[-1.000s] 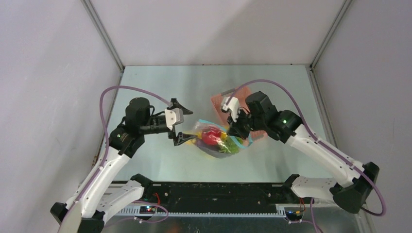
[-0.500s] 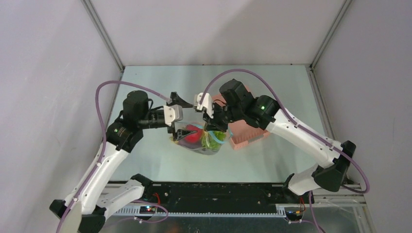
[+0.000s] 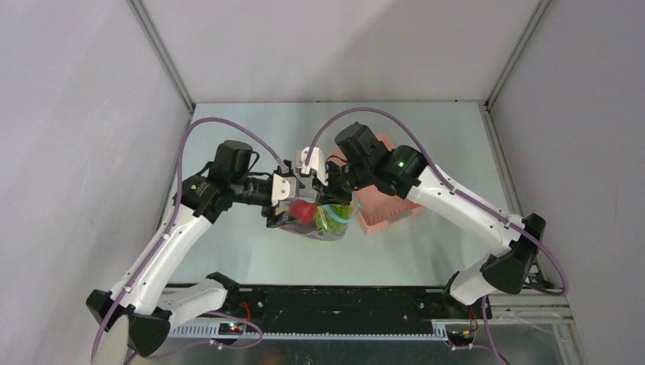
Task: Place the food in the zip-top bag and seal the zipper
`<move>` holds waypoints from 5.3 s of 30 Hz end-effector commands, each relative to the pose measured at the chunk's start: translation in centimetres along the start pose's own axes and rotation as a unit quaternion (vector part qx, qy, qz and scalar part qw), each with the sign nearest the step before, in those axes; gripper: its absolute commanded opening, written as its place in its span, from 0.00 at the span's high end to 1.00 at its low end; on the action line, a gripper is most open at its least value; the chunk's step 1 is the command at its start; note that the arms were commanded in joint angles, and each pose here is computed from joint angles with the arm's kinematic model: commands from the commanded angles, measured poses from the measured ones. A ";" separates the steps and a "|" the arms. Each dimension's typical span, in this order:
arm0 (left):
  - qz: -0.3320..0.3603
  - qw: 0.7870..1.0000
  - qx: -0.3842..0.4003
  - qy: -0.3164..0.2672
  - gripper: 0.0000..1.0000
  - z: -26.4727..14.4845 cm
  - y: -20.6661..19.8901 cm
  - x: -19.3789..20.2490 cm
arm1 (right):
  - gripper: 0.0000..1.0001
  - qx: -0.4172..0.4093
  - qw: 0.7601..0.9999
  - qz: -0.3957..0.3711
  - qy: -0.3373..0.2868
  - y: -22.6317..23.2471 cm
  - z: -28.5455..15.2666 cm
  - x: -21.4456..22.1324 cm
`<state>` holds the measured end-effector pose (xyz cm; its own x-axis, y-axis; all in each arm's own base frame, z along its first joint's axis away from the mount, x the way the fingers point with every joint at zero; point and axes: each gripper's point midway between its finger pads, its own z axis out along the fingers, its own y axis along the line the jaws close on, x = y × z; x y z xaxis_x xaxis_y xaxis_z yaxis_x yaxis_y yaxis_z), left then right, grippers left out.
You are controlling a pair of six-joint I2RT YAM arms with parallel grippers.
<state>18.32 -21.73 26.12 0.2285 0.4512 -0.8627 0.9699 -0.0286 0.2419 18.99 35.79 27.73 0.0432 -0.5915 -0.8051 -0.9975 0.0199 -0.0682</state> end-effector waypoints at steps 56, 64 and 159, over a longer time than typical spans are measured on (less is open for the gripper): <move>-0.015 0.996 -0.087 -0.016 1.00 -0.7 0.2 1.3 | 0.77 0.104 0.988 0.112 0.020 -1.2 -4.2 6.5; 0.019 0.995 -0.063 -0.073 1.00 -1.3 -1.4 -1.6 | 0.32 0.208 0.959 0.158 -0.113 -3.6 -7.4 0.3; -0.038 0.986 -0.127 -0.101 0.98 -1.4 0.2 -2.4 | 1.00 0.171 0.925 0.273 -0.204 -0.6 -8.2 1.8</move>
<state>18.03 -21.61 27.05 0.1668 0.2808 -0.9452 0.9407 0.2420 0.2379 19.94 25.84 29.21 -0.4513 -0.0617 -0.8902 -0.6901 0.6566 0.3043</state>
